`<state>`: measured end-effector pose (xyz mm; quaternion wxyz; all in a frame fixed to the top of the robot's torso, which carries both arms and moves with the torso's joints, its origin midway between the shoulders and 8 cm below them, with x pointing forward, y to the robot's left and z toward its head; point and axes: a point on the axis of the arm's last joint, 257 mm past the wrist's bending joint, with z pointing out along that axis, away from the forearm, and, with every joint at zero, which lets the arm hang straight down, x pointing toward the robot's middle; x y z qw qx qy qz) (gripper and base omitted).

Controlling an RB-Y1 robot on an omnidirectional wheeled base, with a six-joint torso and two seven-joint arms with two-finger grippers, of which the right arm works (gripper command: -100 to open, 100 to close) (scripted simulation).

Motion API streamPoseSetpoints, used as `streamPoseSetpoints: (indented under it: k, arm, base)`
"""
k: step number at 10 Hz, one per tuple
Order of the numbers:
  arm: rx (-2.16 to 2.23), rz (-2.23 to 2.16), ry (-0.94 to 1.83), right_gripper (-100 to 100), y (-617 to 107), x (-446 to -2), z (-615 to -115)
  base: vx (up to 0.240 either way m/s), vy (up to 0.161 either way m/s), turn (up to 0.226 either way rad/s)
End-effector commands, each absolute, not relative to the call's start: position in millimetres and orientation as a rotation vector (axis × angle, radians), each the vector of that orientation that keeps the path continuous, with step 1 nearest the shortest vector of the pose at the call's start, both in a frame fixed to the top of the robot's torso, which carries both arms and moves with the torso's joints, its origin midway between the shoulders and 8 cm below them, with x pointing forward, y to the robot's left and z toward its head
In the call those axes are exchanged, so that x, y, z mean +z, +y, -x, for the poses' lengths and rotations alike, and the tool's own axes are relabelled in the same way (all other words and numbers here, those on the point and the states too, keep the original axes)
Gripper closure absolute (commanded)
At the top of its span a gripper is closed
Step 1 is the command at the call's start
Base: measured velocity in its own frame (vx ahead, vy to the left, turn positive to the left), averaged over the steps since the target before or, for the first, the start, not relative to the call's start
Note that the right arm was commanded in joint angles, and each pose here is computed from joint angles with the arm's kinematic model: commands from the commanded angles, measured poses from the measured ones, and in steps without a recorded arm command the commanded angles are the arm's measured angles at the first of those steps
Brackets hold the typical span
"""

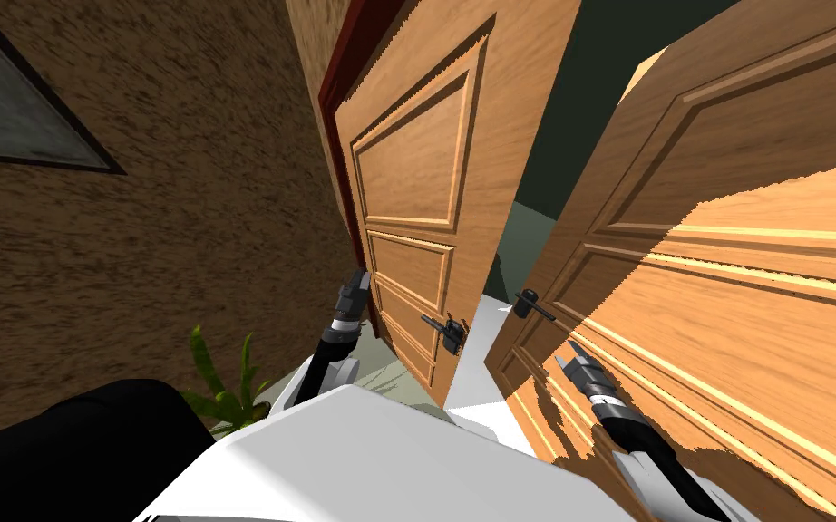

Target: Push the door open

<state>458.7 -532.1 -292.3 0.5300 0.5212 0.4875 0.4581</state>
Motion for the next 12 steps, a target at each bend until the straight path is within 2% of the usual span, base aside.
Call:
streamPoseSetpoints:
  k: [1,12]
  arm:
    - [1.103,-1.242,1.170,-100,-529,-293,-459]
    - [1.148,-1.230,1.188,-100,-510,-293,-462]
  base:
    - [0.028,0.209,-0.284]
    - [0.030,0.196,-0.200]
